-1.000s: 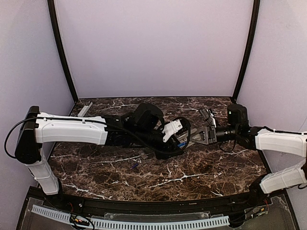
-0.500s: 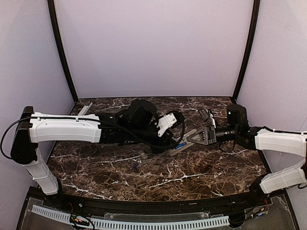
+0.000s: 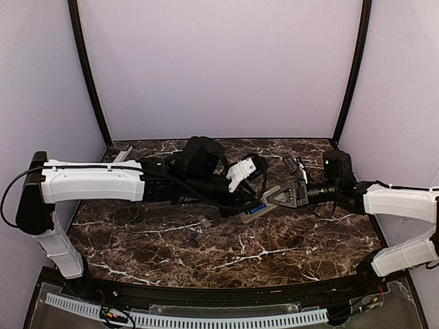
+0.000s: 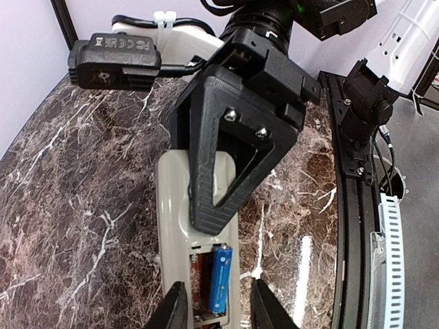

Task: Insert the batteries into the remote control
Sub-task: Adjust the battery in the battery compartment.

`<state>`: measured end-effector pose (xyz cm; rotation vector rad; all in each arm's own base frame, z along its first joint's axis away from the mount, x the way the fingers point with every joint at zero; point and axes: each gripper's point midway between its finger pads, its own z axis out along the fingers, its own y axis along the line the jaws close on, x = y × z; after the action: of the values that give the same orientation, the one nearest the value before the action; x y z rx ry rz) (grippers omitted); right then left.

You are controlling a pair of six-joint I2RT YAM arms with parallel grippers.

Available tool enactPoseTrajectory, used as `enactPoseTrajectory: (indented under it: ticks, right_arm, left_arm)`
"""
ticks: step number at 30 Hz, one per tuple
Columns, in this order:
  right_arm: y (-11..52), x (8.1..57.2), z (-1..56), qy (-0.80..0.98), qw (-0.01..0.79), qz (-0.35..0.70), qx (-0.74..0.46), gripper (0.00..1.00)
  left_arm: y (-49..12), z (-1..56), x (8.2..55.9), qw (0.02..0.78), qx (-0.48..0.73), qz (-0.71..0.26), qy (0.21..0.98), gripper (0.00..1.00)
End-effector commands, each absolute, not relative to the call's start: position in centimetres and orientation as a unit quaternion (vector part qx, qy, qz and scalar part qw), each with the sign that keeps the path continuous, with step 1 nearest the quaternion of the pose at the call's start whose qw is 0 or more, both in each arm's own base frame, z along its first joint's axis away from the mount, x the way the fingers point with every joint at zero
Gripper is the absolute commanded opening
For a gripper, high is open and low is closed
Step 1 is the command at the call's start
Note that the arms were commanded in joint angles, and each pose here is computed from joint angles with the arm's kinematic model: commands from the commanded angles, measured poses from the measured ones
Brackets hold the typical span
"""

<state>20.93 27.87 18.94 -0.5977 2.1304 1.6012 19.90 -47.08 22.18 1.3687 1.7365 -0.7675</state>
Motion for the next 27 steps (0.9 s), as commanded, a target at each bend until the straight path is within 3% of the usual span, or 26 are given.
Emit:
enactPoseTrajectory:
  ticks: [1,27]
  right_arm:
    - [28.2,21.1,19.3,0.760,0.209,0.577,-0.214,0.00]
    - [28.1,21.1,19.2,0.760,0.208,0.580,-0.205,0.00]
  left_arm:
    - [-48.1,23.0,19.3,0.384,0.540,-0.326,0.674,0.32]
    - [-49.6,21.5,19.9,0.369,0.535,-0.325,0.687,0.20]
